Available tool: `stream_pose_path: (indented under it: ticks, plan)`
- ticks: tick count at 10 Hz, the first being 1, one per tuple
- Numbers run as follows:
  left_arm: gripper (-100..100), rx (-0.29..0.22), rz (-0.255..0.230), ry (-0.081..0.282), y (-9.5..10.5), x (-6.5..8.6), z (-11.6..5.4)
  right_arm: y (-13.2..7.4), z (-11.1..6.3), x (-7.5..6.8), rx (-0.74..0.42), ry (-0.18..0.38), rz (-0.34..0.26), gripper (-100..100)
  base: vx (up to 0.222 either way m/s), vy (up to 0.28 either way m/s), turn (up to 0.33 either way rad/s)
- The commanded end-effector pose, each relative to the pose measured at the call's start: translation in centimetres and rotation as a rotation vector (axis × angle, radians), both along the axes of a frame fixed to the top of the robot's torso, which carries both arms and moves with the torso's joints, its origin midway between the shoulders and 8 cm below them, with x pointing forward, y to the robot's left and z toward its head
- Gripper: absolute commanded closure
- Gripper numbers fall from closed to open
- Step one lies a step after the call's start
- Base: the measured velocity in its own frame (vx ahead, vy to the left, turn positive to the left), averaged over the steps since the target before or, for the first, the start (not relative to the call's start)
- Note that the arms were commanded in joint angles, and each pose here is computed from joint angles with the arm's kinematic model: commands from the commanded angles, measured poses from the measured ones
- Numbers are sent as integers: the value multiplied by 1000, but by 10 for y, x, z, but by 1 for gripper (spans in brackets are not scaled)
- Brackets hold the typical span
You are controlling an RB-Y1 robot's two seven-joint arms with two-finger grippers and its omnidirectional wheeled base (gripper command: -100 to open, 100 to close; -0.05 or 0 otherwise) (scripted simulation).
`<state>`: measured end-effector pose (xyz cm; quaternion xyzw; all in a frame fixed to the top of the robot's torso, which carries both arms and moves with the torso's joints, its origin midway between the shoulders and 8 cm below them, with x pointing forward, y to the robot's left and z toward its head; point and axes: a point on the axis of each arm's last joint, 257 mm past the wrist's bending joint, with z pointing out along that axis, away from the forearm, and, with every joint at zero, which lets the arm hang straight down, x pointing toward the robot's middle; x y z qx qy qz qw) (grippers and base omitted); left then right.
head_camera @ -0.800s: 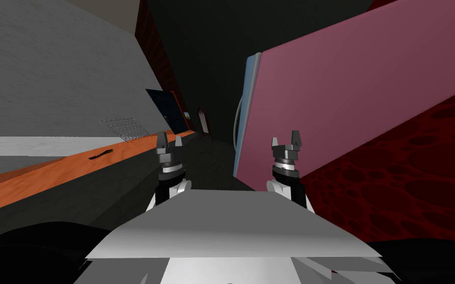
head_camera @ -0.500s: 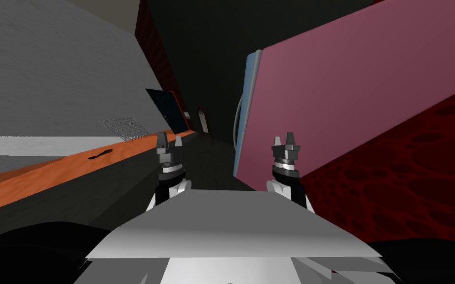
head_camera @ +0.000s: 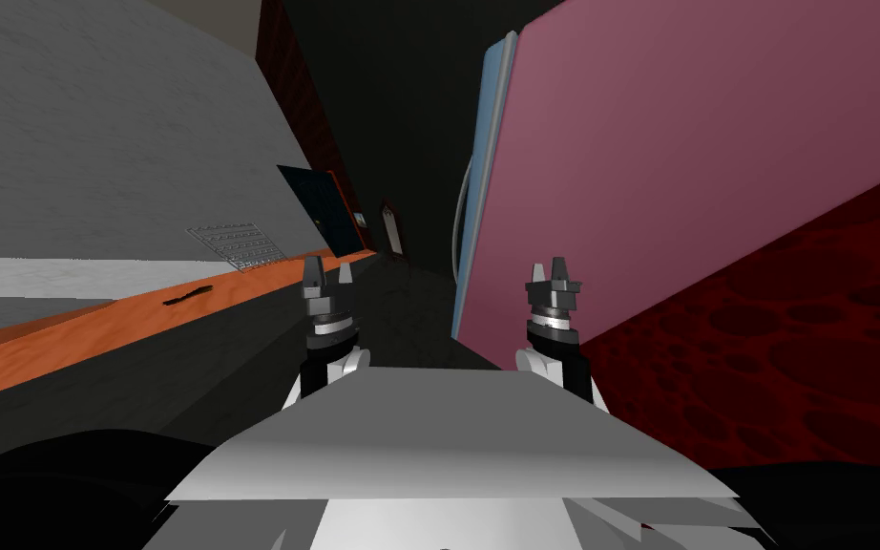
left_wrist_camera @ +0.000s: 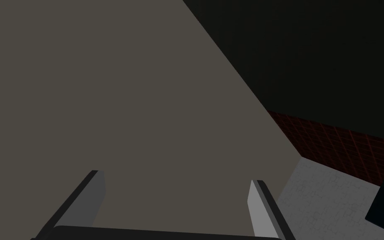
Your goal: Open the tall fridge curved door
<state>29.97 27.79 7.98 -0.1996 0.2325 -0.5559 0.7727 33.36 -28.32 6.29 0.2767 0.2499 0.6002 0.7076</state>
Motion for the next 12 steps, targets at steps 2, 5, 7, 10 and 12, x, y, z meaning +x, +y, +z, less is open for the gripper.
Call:
stream_pose_path:
  ticks: [2, 5, 7, 10, 12]
  plan:
    - [0, 0, 0, 0, 0, 0, 0, 2, -6, 3, -62, 30, -3, -100, 16, 21, -17]
    - [0, 0, 0, 1, 0, 0, 0, 1, -20, 10, -171, 92, -28, -100, 75, 80, -45]
    - [0, 0, 0, 1, 0, 0, 0, -3, -32, 14, -259, 142, -57, -100, 99, 107, -58]
    - [0, 0, 0, 1, 0, 0, 0, -14, -52, 21, -408, 224, -113, -100, 112, 137, -65]
    - [0, 0, 0, 1, 0, 0, 0, -24, -66, 24, -518, 280, -157, -100, 137, 166, -75]
